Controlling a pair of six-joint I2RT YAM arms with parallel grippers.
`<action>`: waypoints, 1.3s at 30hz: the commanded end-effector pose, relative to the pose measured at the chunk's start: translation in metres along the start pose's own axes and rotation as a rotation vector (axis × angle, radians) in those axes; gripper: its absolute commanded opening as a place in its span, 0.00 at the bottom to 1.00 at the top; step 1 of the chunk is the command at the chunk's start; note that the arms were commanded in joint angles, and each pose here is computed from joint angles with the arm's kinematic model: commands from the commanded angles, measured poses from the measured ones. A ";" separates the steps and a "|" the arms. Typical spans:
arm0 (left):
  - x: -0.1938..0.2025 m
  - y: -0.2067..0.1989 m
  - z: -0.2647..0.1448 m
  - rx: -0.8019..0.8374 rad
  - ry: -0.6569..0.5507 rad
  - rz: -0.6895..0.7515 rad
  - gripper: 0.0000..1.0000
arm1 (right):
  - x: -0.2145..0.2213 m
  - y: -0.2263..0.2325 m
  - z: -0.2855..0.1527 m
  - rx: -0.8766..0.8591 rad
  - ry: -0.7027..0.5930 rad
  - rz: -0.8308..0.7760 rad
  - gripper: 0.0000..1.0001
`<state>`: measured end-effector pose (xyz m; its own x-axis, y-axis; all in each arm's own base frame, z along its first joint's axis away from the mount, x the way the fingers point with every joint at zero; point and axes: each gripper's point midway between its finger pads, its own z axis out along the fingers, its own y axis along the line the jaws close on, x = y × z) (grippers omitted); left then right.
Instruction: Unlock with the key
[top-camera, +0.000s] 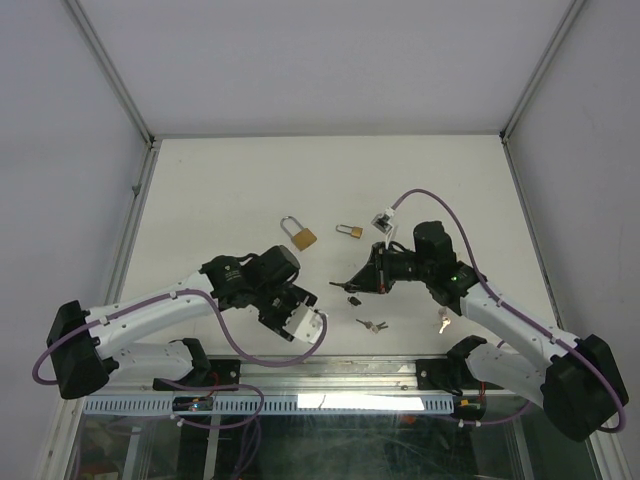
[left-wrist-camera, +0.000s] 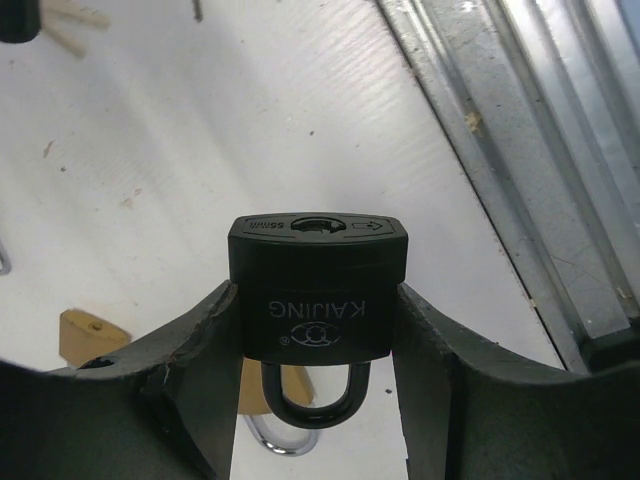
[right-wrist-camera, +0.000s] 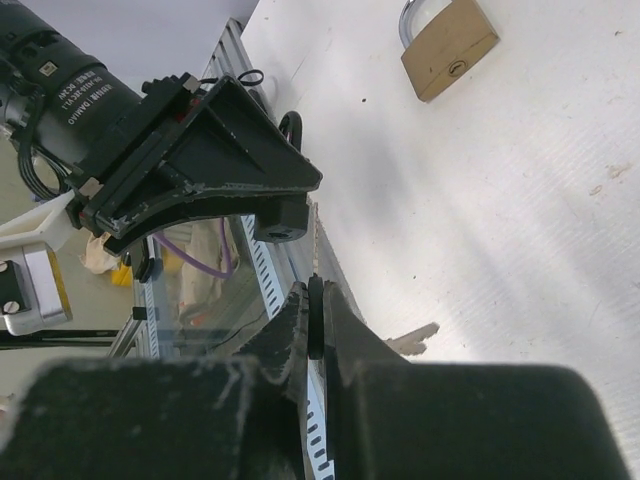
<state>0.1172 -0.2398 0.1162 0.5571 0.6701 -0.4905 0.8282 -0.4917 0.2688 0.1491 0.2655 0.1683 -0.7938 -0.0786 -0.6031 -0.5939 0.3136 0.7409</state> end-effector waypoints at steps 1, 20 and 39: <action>-0.031 -0.004 -0.011 0.057 -0.145 0.088 0.00 | -0.005 0.015 -0.005 -0.064 -0.014 -0.077 0.00; -0.043 0.017 -0.025 0.612 -0.370 -0.978 0.00 | 0.005 0.029 -0.014 -0.118 0.014 -0.134 0.00; -0.062 -0.020 -0.031 0.630 -0.395 -0.767 0.00 | 0.005 0.029 -0.018 -0.093 0.016 -0.142 0.00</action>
<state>0.0957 -0.2502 0.1405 -0.3181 0.8067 -0.4980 0.7124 -0.1432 -0.6870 0.1213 0.2555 0.1759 -0.7493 -0.1498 -0.6451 -0.6607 0.2361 0.7126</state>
